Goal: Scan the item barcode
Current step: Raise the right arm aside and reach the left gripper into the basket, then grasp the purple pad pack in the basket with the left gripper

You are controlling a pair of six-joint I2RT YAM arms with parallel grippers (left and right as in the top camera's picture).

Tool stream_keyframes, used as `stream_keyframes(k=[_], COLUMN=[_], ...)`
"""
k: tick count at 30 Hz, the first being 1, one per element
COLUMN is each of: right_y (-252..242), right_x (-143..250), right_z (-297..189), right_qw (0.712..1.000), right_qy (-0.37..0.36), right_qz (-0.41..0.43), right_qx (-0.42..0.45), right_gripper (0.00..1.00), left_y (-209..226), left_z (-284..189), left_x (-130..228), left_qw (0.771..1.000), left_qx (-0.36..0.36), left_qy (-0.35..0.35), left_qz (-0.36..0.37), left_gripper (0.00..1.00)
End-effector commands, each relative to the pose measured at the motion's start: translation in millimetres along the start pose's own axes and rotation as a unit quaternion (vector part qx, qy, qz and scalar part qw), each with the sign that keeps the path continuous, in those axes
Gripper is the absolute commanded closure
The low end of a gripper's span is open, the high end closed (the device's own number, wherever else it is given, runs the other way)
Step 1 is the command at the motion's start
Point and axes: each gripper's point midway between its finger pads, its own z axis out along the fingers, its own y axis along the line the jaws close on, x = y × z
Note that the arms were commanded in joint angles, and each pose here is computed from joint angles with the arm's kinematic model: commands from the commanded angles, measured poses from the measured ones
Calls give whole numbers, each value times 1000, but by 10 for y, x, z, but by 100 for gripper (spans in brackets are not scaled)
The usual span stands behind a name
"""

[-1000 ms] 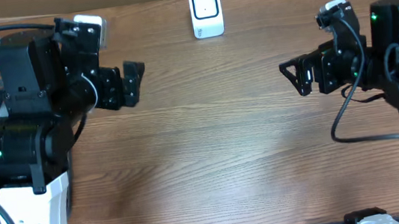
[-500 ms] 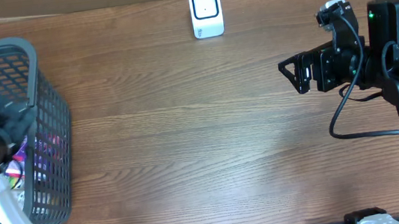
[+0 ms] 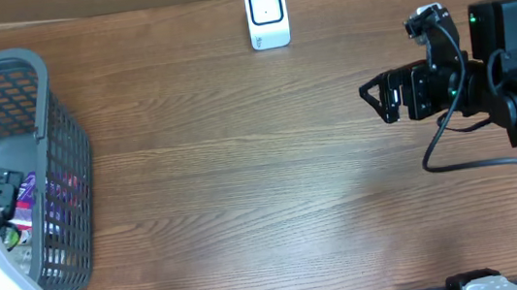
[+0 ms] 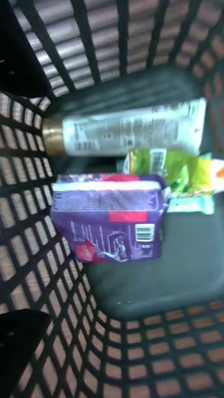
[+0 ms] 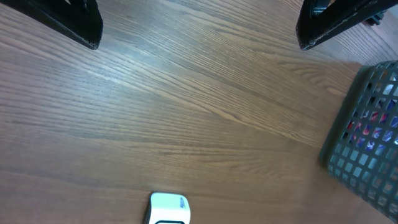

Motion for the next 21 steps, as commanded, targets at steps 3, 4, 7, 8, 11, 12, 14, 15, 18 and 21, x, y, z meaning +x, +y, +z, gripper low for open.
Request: stream_keyframes(k=[3,4,7,8,11,12,14,15,18,21], right_y=[42,34,31,32,31,32,31,31,31,31], right_x=[-59,-59,-57,-57,-57,-57,-58,-58,-57,-60], right_z=[-23,-23,-23,-23,-23,-23,-23,-23,-23,-23], right_qw=[1000,1000,1000,1000,1000,1000,1000,1000,1000,1000], right_qy=[-7,-7,-7,-6,-7,-7,-7,-7,-7,-7], right_qz=[-5,-5,-5,-5,-5,-5,-5,-5,-5,-5], right_qx=[-6,-4,-3,-3,-3,-3,-3,-3,-3,-3], right_gripper=[0,0,0,0,0,0,0,0,0,0], left_y=[101,122,174,181,129,97,21,-9,-18,-26], left_z=[476,573,810,892,1070,1117,1202,1233,1287,1319], left_x=[313,357,451,469,486,483,467,465,460,445], left_qw=[997,996,995,995,994,994,994,994,994,994], left_qx=[-19,-24,-35,-36,-29,-23,-7,-1,-2,-1], left_qy=[68,76,91,94,101,103,106,108,109,106], left_qz=[26,26,19,18,19,20,29,31,32,32], left_gripper=[0,0,0,0,4,6,18,26,52,56])
